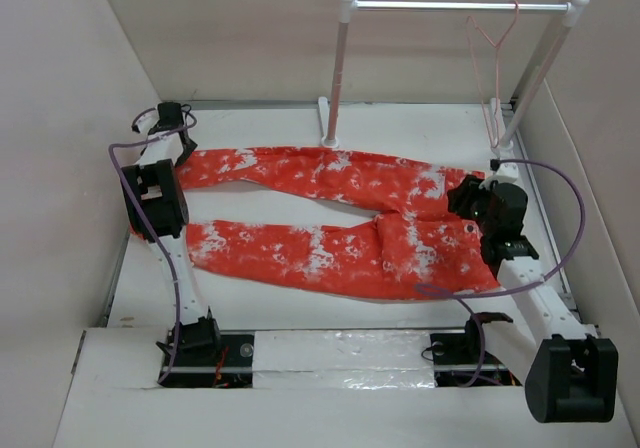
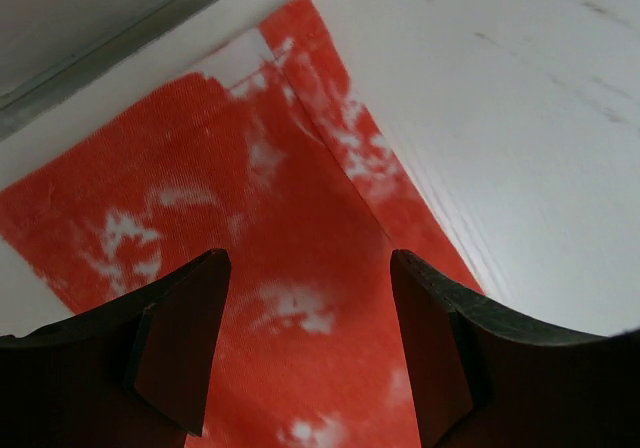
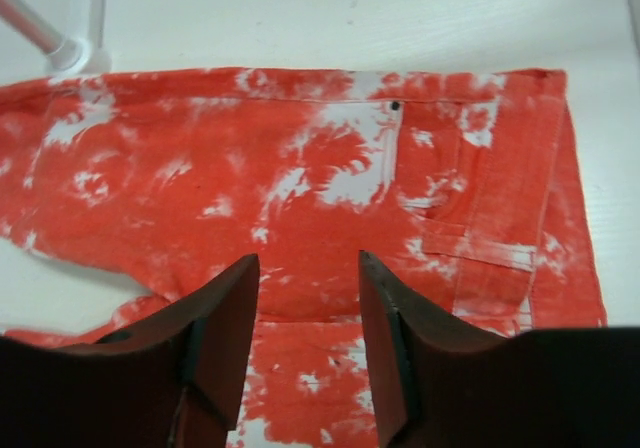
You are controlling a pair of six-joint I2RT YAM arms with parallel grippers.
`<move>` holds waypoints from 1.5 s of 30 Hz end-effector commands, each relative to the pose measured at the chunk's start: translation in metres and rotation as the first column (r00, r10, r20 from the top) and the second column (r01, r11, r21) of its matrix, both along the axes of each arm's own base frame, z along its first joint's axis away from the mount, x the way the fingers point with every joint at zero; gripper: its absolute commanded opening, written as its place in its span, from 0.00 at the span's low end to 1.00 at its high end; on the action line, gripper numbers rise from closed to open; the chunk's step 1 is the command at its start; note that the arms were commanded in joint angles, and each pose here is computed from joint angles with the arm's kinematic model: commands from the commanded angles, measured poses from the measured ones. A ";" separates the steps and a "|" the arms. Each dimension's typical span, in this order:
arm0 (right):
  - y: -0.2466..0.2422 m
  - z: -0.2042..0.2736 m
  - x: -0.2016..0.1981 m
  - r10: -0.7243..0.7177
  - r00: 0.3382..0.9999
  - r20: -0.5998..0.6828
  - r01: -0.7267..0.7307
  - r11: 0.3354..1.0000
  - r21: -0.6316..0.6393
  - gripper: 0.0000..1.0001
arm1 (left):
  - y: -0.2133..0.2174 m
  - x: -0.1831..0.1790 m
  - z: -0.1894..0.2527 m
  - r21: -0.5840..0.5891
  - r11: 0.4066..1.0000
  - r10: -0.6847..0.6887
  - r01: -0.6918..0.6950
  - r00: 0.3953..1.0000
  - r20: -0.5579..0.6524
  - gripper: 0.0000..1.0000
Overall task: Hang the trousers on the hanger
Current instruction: Flatten out the trousers at the center of the board.
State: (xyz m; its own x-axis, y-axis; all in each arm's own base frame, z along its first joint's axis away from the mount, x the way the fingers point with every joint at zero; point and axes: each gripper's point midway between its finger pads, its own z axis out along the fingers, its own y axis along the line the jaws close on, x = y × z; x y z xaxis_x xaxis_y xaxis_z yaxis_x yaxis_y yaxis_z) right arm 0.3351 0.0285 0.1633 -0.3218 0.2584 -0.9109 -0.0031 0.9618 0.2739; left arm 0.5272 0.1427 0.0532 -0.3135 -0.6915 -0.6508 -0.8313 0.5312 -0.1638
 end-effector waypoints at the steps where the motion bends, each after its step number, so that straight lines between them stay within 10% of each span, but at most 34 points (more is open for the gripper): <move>1: -0.015 0.002 0.006 -0.061 0.998 0.018 0.061 0.998 0.007 0.53 | 0.011 0.012 0.013 0.022 1.000 -0.012 0.012 1.000 0.002 0.63; 19: -0.108 -0.056 0.032 -0.320 0.934 -0.156 0.335 0.939 0.074 0.62 | 0.000 0.050 -0.021 -0.001 0.999 -0.054 0.054 0.998 0.033 0.64; 29: -0.113 -0.108 0.053 -0.175 0.934 -0.312 0.269 0.918 0.291 0.63 | -0.015 0.070 -0.024 -0.042 0.992 -0.111 0.115 0.989 0.095 0.14; 33: -0.112 -0.117 0.060 -0.145 0.940 -0.310 0.257 0.896 0.362 0.44 | -0.016 0.072 -0.022 -0.041 0.991 -0.123 0.128 0.987 0.102 0.00; 36: -0.112 -0.106 0.065 -0.153 0.960 -0.236 0.245 0.867 0.434 0.03 | -0.017 0.075 -0.020 -0.038 0.989 -0.137 0.142 0.984 0.112 0.00; 45: -0.161 -0.046 0.019 -0.489 0.863 -0.126 0.502 0.807 0.311 0.00 | -0.033 0.098 0.014 -0.020 0.979 -0.193 0.201 0.959 0.206 0.00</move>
